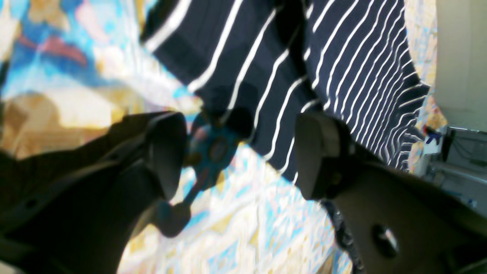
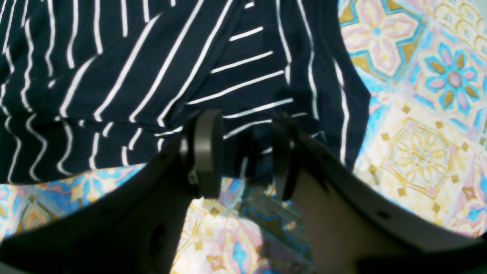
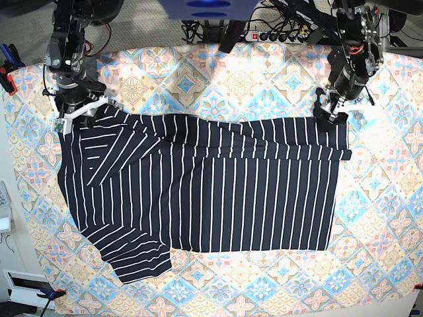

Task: Fold the T-shirt properly
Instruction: 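Lift the collar-side edge with both grippers and fold it over the body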

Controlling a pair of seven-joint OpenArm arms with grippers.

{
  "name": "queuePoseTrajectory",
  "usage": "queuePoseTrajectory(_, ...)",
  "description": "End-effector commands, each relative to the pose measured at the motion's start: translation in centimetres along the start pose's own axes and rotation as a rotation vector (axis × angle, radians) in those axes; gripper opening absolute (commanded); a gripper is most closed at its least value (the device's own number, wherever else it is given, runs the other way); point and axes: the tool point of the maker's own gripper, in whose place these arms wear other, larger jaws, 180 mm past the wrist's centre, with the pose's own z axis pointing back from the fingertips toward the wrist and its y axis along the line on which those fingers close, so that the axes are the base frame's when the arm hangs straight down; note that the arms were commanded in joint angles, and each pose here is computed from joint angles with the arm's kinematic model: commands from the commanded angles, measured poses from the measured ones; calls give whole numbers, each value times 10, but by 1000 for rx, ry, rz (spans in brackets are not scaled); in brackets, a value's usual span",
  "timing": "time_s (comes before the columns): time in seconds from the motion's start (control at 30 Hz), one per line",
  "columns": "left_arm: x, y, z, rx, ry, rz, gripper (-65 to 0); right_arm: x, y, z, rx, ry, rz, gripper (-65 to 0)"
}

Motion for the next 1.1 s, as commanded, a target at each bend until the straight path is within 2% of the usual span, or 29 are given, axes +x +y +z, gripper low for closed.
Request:
queuePoseTrajectory(0.0,5,-1,-3,-4,-4,4,-213,11,-1,2,-1,-41,9,-440)
queuePoseTrajectory(0.2,3,6,-23,13,17,56,-216,7,-3,2,-7,-30,-3,-440)
queuePoseTrajectory(0.27,4,3,-27,9,16,59,-247,2,-2,3,-4,-19,-16,-439)
queuePoseTrajectory(0.33,4,3,-28,10,18,62,-314,-2,0,5,8,-15,-78,-416)
queuePoseTrajectory(0.5,3,2,-29,8,20,61,-550,-20,-17,3,3,23,-278,-250)
queuePoseTrajectory(0.57,3,3,-28,10,21,60,-589,-31,-24,1,0,50,-339,-220)
queuePoseTrajectory(0.73,2,4,-28,13,23,60,-596,-50,-43,-3,-44,85,-407,-225)
queuePoseTrajectory(0.83,2,4,-28,13,23,60,-596,-40,-41,-15,-37,69,-428,-225)
queuePoseTrajectory(1.07,2,4,-28,13,23,60,-596,-44,-39,-42,-39,97,-486,-225)
